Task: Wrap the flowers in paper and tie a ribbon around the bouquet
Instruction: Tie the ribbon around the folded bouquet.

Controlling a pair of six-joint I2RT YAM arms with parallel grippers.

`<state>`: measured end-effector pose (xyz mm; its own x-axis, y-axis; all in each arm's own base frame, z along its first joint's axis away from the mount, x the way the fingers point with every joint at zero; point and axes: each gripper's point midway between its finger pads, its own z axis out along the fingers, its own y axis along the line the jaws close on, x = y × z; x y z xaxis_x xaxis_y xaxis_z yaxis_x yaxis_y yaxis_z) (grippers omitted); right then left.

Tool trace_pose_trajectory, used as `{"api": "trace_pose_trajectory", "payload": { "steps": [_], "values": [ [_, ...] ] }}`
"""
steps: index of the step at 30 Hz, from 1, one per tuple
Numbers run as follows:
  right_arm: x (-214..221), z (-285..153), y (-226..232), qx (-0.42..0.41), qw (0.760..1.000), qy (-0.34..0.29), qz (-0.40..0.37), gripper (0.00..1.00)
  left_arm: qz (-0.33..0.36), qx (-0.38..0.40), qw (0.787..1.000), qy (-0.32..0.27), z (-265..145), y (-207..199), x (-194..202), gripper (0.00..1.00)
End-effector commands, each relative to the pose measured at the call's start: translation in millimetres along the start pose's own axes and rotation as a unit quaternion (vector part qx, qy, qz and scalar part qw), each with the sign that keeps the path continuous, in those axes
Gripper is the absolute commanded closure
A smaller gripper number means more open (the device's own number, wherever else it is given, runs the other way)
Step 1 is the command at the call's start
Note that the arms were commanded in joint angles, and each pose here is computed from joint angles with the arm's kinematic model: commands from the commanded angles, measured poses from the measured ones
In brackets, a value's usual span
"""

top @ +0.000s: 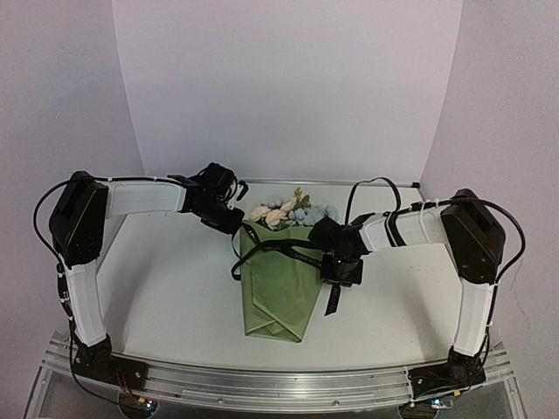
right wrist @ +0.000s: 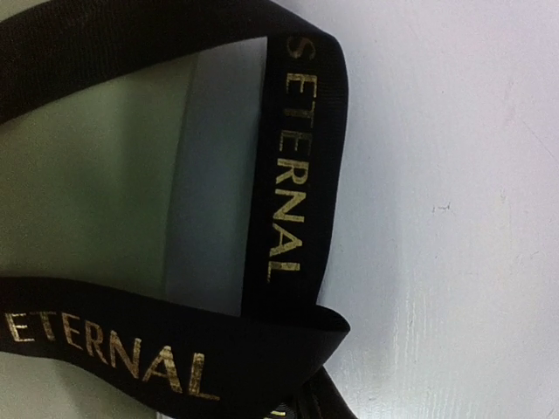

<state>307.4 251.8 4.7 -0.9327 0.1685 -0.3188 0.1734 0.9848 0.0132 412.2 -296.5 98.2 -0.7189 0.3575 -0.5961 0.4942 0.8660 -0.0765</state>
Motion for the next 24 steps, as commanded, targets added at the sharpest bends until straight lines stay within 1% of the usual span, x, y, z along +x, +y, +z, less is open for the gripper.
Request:
{"api": "trace_pose_trajectory", "payload": {
  "steps": [1,4,8,14,15,18,20,24],
  "values": [
    [20.4,-2.0,-11.1,0.005,0.999,0.035,-0.029,0.89,-0.002,0.002,0.999,-0.036,-18.8,0.6,-26.1,1.0],
    [24.8,-5.6,-3.5,-0.017,0.998,0.051,-0.043,0.89,-0.003,-0.001,0.999,-0.035,-18.0,1.9,-25.9,1.0],
    [30.3,-6.8,0.6,-0.038,0.996,0.061,-0.059,0.84,-0.007,-0.003,0.999,-0.037,-18.5,4.0,-27.6,1.0],
    [33.9,-9.9,-1.5,-0.044,0.994,0.065,-0.077,0.84,-0.01,-0.005,0.999,-0.036,-17.6,5.4,-27.6,1.0],
    [34.1,-10.6,-1.6,-0.045,0.994,0.066,-0.079,0.83,-0.01,-0.005,0.999,-0.036,-17.6,5.5,-27.8,1.0],
    [38.3,-12.0,1.3,-0.056,0.992,0.076,-0.086,0.74,-0.011,-0.004,0.999,-0.035,-16.7,5.5,-28.0,1.0],
    [39.6,-11.7,0.9,-0.057,0.991,0.079,-0.087,0.72,-0.011,-0.003,0.999,-0.035,-16.2,5.2,-28.3,1.0],
    [40.9,-10.8,-0.2,-0.055,0.991,0.081,-0.087,0.77,-0.011,-0.002,0.999,-0.034,-15.1,4.9,-28.8,1.0]
  ]
}}
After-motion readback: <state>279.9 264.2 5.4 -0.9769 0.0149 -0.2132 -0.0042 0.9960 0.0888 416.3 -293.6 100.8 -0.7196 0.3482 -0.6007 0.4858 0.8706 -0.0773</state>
